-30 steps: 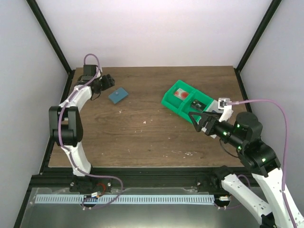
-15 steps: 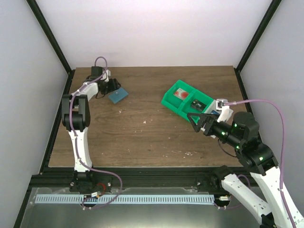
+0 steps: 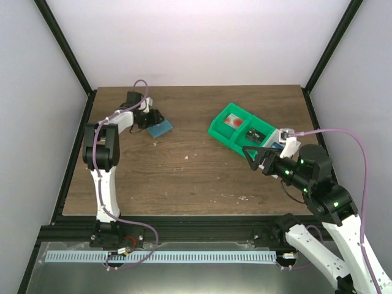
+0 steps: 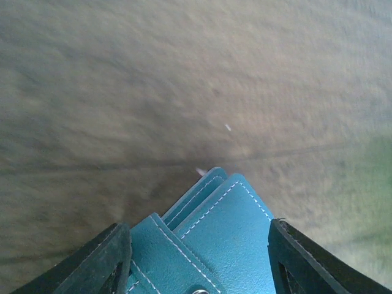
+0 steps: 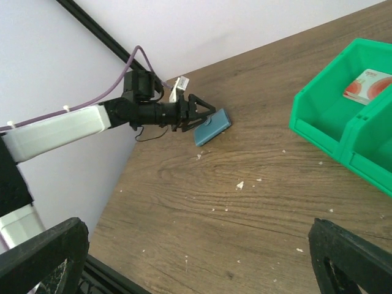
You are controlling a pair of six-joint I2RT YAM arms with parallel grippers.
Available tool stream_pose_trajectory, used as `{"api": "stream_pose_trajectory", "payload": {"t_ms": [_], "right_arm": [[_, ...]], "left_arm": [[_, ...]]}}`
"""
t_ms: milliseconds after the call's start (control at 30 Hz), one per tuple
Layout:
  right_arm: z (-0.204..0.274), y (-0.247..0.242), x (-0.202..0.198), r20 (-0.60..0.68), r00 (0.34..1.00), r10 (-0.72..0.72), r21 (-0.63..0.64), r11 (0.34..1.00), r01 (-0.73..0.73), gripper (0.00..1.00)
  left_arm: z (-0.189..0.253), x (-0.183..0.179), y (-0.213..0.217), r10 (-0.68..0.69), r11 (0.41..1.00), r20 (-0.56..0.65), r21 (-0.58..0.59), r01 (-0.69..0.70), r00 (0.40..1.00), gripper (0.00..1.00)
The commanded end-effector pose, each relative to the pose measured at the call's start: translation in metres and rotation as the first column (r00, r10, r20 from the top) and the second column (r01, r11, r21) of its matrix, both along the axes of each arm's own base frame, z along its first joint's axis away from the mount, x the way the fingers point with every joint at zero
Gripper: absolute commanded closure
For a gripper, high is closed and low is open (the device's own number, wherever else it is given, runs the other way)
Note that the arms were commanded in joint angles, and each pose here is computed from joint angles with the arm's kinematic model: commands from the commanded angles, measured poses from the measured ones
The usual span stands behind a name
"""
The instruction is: Take the credit cards out of the card holder
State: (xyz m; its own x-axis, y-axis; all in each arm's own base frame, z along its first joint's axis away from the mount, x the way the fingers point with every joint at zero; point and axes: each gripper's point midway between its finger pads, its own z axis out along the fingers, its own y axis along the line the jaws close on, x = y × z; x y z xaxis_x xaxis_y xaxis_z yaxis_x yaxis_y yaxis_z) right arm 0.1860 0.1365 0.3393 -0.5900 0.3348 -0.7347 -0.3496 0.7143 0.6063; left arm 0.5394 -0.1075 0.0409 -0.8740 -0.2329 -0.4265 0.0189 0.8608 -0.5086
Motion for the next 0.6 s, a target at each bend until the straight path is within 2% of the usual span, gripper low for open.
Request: {"api": "stream_pose_trajectory", "payload": {"t_ms": [0,200,367,567], "right_arm": [[-0.029,-0.006,0.004,-0.081,0.995,-0.051,-0.047,0.998,0.047,0.00],[-0.070,0.001,0.011,-0.193,0.980,-0.053,-0.063,0.997,0.041,0.00],[-0.101,0.005,0.014,-0.250,0.967,-0.054,-0.065,0.997,0.038,0.01],[-0.125,0.021,0.016,-0.288,0.958,0.011,-0.028,0.999,-0.020,0.08]], "left_arm": [[-0.027,-0.050,-0.033,-0.085,0.996,-0.130,0.008,0.087,0.988,0.37],[-0.029,-0.094,-0.061,-0.120,0.992,-0.168,-0.049,0.113,0.978,0.42],[-0.015,-0.138,-0.090,-0.176,0.981,-0.148,-0.114,0.160,0.973,0.43],[-0.008,-0.169,-0.113,-0.239,0.961,-0.118,-0.168,0.218,0.964,0.43]]}}
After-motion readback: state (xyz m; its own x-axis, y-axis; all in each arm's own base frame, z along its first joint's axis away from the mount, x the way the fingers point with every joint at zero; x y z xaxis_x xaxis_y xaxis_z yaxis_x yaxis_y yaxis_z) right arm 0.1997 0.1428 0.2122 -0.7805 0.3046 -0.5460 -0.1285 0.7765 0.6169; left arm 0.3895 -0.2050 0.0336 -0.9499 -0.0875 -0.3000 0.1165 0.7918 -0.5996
